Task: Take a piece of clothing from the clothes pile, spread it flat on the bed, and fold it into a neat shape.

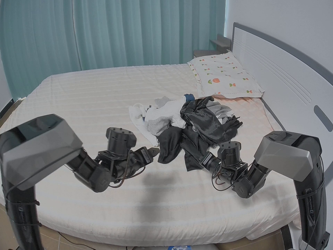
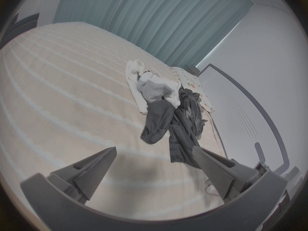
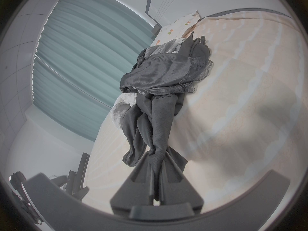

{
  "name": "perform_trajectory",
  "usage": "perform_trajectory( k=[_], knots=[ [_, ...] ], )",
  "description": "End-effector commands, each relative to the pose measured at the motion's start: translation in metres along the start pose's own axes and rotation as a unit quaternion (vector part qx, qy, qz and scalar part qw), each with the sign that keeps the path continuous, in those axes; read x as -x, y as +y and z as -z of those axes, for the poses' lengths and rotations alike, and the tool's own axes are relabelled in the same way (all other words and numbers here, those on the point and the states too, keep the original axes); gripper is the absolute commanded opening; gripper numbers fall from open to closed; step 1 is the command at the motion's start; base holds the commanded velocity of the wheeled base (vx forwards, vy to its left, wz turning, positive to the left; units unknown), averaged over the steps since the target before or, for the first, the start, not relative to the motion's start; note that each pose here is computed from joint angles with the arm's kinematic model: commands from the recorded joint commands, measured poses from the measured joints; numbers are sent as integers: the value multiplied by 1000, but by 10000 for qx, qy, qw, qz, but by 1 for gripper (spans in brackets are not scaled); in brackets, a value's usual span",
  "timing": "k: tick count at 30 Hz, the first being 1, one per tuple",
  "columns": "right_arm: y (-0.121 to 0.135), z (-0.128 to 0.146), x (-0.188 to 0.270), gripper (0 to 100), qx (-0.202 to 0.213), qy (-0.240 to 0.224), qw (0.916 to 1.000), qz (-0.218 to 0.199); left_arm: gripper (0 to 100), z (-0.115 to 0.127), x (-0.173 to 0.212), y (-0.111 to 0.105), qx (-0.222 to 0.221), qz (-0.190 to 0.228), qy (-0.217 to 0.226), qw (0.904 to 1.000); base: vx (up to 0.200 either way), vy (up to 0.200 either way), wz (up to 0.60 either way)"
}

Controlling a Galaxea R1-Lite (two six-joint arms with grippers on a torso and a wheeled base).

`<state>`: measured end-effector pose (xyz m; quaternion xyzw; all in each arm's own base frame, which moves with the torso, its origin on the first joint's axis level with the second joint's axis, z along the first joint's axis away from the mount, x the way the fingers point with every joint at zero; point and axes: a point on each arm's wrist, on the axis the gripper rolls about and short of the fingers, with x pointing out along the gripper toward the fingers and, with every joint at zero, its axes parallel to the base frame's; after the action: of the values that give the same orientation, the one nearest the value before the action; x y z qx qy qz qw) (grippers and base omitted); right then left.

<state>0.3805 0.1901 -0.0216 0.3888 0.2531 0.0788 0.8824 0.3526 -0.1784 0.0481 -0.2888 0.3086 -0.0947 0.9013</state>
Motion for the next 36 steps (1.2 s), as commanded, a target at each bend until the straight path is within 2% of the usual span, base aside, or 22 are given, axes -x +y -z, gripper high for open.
perform_trajectory(
  k=[1,5,9,12,26,31,36],
  knots=[
    [-1,2,3,0,-31,-22,10000,-32,100,34,-60,2,131,-48,147,9998,0,0,0],
    [-2,-1,9,0,-54,-22,10000,17,100,25,-69,-3,166,70,-14,9998,0,0,0],
    [-3,-1,12,0,-57,-23,10000,27,100,27,-81,-1,172,22,-29,9998,0,0,0],
    [-5,-2,13,0,-66,-51,10000,39,100,22,-96,-7,184,2,-213,9996,0,0,0],
    [-12,2,29,0,-62,-79,9999,12,100,19,-135,-15,166,-118,-184,9996,0,0,0],
    [-13,3,28,0,-56,-50,10000,28,100,19,-141,-12,172,-230,-221,9993,0,0,0],
    [-12,3,29,0,-54,-49,10000,18,100,24,-145,-10,143,-356,-79,9992,0,0,0]
  ],
)
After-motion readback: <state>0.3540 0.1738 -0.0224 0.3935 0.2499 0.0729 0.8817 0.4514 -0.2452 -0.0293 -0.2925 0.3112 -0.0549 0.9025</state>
